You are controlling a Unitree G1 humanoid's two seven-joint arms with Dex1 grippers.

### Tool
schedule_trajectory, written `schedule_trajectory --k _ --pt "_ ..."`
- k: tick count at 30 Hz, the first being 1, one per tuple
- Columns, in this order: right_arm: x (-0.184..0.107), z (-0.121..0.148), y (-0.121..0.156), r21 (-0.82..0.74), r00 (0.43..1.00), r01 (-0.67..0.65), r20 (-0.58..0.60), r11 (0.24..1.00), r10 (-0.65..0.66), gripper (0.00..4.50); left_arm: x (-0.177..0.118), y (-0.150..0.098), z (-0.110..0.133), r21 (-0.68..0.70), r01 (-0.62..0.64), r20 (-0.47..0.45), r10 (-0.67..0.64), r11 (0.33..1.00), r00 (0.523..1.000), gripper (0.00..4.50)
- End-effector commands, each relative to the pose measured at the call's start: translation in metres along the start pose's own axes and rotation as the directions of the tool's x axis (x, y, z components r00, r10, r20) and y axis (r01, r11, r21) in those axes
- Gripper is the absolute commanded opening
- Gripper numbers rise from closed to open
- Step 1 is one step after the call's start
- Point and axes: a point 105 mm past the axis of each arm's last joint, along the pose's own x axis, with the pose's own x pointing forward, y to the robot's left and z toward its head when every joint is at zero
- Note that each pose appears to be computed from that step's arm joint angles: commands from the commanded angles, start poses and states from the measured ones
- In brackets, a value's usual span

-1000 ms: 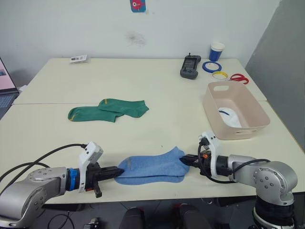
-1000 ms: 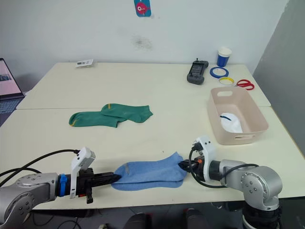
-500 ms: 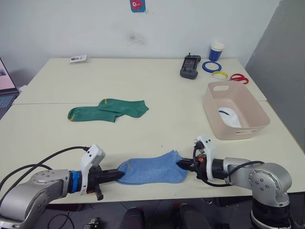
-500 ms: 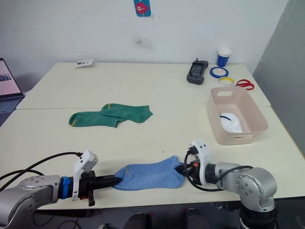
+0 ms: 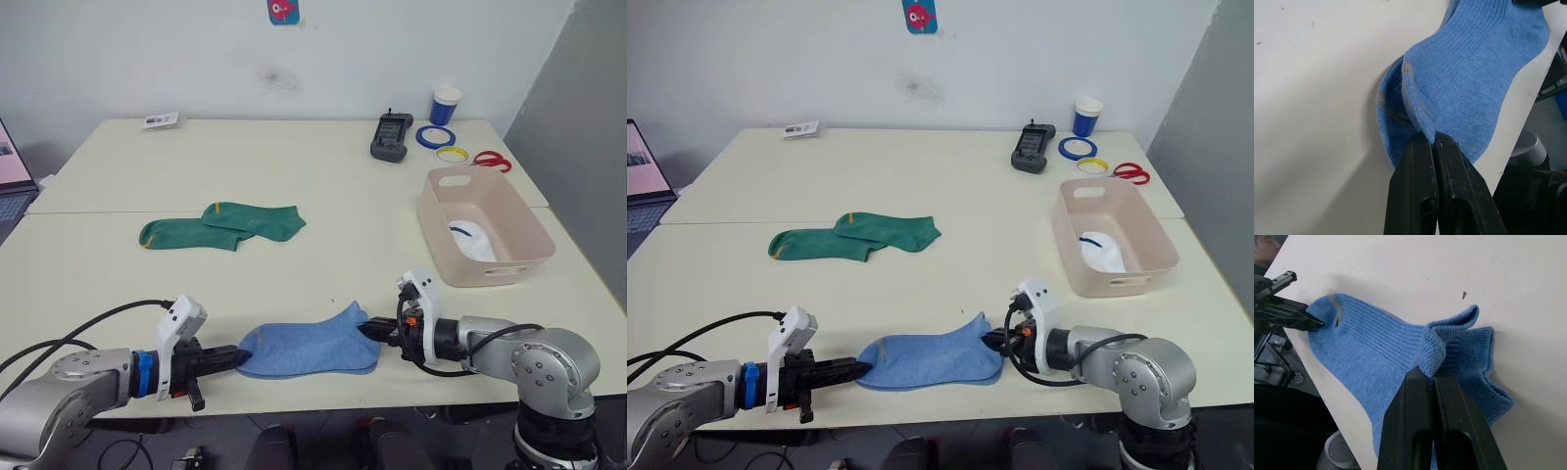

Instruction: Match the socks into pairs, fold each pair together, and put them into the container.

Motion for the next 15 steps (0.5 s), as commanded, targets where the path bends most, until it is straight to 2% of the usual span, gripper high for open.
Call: schedule_trajectory --k 1,15 --pt "0.0 0.004 0.005 -0.043 1.0 -0.013 0.016 0.999 0.013 0.03 -0.004 0.0 0.005 0.035 -0.006 0.016 0.006 0.999 1.0 0.0" --pt "0.004 -0.003 -0.003 -0.063 1.0 0.014 -0.002 0.998 -0.015 0.03 0.003 0.003 -0.006 0.026 -0.009 -0.011 0.009 1.0 1.0 0.0"
